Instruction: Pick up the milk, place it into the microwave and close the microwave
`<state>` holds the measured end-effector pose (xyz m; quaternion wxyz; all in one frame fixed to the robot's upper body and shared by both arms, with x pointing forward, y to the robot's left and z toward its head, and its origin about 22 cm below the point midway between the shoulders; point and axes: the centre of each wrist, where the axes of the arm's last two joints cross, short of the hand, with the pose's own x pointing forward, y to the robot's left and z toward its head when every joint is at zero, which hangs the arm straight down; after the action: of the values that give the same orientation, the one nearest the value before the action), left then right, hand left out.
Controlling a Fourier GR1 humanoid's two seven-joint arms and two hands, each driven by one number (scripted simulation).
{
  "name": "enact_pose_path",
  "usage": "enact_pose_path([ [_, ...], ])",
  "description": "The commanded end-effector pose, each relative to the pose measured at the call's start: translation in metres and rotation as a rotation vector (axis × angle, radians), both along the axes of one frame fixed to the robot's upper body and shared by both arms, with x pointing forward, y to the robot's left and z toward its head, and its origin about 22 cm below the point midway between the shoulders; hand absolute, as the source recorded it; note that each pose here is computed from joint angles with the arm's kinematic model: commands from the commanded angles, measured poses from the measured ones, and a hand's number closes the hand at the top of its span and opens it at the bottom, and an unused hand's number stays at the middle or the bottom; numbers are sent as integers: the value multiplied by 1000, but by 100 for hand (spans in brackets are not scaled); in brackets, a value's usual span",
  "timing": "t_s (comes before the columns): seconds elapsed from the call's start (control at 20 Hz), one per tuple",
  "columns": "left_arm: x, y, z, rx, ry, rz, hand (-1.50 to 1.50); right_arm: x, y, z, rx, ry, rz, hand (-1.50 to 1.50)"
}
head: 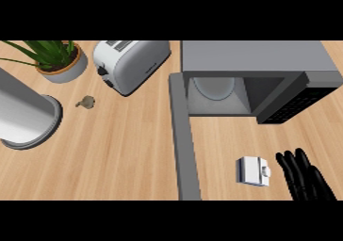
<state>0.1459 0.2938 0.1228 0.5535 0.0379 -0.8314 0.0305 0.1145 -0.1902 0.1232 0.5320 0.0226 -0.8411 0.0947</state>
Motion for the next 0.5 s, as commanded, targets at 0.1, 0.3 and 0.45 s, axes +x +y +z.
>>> enact_pose_path([
  [0.1, -17, 5, 1, -4, -8, -2, -150, -8, -12, -14, -34, 42, -55, -150],
  [0.3, -22, 13, 0, -2, 10, -20, -150, 2, 0, -53, -20, 64, -73, -150],
  [0.45, -43, 20, 19, 1, 7, -14, -150, -1, -2, -54, -23, 92, -76, -150],
])
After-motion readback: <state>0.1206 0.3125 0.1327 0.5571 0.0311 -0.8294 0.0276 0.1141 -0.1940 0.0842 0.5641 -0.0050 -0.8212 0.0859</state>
